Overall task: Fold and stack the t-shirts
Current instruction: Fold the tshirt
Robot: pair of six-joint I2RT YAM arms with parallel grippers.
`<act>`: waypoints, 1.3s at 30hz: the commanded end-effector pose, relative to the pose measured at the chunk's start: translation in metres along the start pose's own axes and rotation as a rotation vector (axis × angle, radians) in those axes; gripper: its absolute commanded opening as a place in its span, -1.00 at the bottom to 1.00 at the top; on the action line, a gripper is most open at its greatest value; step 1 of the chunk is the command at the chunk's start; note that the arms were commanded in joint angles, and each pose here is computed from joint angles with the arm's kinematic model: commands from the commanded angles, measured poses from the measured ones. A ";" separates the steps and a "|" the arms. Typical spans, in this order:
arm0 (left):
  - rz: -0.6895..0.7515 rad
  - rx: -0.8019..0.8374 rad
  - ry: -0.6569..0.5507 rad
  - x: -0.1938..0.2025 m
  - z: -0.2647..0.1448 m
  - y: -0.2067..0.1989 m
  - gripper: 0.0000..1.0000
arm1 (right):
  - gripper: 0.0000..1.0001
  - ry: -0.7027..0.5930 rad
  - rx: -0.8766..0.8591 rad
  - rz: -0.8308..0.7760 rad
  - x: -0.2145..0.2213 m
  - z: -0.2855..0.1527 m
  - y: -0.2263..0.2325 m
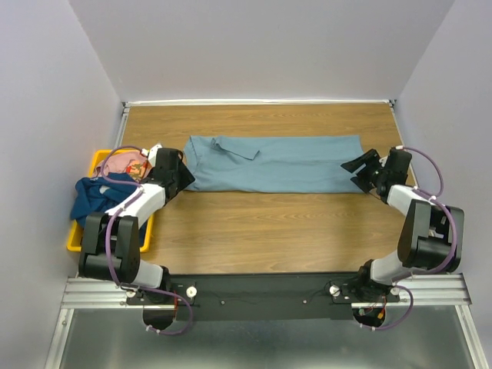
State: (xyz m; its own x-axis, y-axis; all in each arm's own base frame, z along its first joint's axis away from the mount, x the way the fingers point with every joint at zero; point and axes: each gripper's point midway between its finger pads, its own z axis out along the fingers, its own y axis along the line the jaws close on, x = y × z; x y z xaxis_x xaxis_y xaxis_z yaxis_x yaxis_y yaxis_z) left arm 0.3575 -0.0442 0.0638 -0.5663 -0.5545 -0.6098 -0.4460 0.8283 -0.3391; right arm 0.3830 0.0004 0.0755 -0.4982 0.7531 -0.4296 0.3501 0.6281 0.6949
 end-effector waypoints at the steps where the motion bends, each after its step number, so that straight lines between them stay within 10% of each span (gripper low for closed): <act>1: -0.074 0.070 -0.027 -0.011 0.002 -0.019 0.41 | 0.50 -0.027 -0.120 0.038 -0.005 0.002 0.011; 16: -0.081 -0.009 0.045 0.022 0.023 0.008 0.11 | 0.49 -0.026 -0.039 0.149 0.002 0.008 -0.048; 27: -0.030 -0.160 0.048 0.015 0.021 0.037 -0.82 | 0.47 -0.072 0.127 0.345 -0.003 0.003 -0.117; 33: 0.000 -0.169 0.114 0.031 0.020 0.045 -0.70 | 0.48 -0.072 0.167 0.265 -0.016 -0.004 -0.116; 39: 0.015 -0.114 0.092 0.023 0.003 0.037 0.21 | 0.49 -0.072 0.110 0.138 -0.026 -0.007 -0.071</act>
State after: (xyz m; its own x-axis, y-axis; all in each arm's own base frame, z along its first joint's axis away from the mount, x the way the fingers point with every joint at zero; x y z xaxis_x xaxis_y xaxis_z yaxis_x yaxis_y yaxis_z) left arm 0.3438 -0.0393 0.0282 -0.6269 -0.5756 -0.5250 -0.5038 0.8136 -0.2903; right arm 0.3698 -0.0692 0.0410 -0.3381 0.8861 -0.3170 0.4608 0.4496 0.7652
